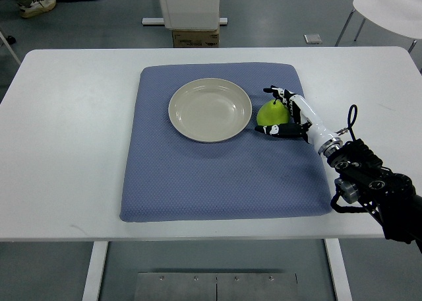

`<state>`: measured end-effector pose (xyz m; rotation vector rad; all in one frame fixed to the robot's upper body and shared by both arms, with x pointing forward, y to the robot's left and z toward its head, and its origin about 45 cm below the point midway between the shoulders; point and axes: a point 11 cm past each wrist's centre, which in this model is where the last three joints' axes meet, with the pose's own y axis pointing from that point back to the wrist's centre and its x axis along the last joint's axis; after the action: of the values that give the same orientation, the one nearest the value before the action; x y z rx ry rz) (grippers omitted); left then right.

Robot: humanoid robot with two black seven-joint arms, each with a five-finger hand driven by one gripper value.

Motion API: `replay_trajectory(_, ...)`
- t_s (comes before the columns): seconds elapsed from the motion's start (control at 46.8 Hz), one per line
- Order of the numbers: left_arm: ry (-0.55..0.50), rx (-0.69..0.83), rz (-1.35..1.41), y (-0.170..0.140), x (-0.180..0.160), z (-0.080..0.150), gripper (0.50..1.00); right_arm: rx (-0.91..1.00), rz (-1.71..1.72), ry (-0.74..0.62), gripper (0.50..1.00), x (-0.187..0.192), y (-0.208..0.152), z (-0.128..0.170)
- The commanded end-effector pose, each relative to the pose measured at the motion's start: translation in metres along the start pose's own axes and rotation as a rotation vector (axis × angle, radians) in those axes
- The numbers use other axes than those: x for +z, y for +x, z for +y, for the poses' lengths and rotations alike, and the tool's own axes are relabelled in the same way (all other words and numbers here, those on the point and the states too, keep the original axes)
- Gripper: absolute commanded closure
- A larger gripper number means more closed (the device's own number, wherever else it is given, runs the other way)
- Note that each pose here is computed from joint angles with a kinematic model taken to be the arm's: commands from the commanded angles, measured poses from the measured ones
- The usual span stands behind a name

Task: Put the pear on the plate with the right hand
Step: 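Close the right hand's fingers around the green pear, then lift the pear with the right hand and carry it over the plate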

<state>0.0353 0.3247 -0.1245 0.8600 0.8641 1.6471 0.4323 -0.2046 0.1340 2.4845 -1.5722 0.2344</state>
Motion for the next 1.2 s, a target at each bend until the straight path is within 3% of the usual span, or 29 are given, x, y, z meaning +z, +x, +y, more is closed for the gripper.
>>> replay_trajectory(0.0,0.000,0.000,-0.001,0.000,0.000,0.000,0.500,-0.005,0.005,-0.006,0.563,0.002,-0.001,0.001)
replay_trajectory(0.214,0.000,0.000,-0.001,0.000,0.000,0.000,0.500,-0.008,0.003,-0.018,0.594,0.008,-0.003,0.005)
replay_trajectory(0.299,0.000,0.001,0.000,0.000,0.000,0.000,0.500,-0.008,0.003,-0.018,0.655,0.008,-0.003,0.005)
replay_trajectory(0.342,0.000,0.001,0.000,0.000,0.000,0.000,0.500,-0.007,0.002,-0.017,0.716,0.007,-0.003,0.005)
replay_trajectory(0.385,0.000,-0.001,0.001,0.000,0.000,0.000,0.500,-0.006,0.003,-0.018,0.830,0.008,-0.002,0.005)
replay_trajectory(0.428,0.000,0.001,0.000,0.000,0.000,0.000,0.500,-0.006,0.003,-0.018,0.979,0.008,-0.002,0.005)
replay_trajectory(0.449,0.000,0.001,0.000,0.000,0.000,0.000,0.500,-0.006,0.003,-0.018,1.000,0.008,-0.002,0.005)
replay_trajectory(0.727,0.000,0.000,-0.001,0.000,0.000,0.000,0.500,0.048,0.015,0.004,1.000,-0.002,0.006,-0.001)
replay_trajectory(1.176,0.000,0.001,0.000,0.000,0.000,0.000,0.500,0.028,0.056,0.135,1.000,-0.079,0.015,-0.045)
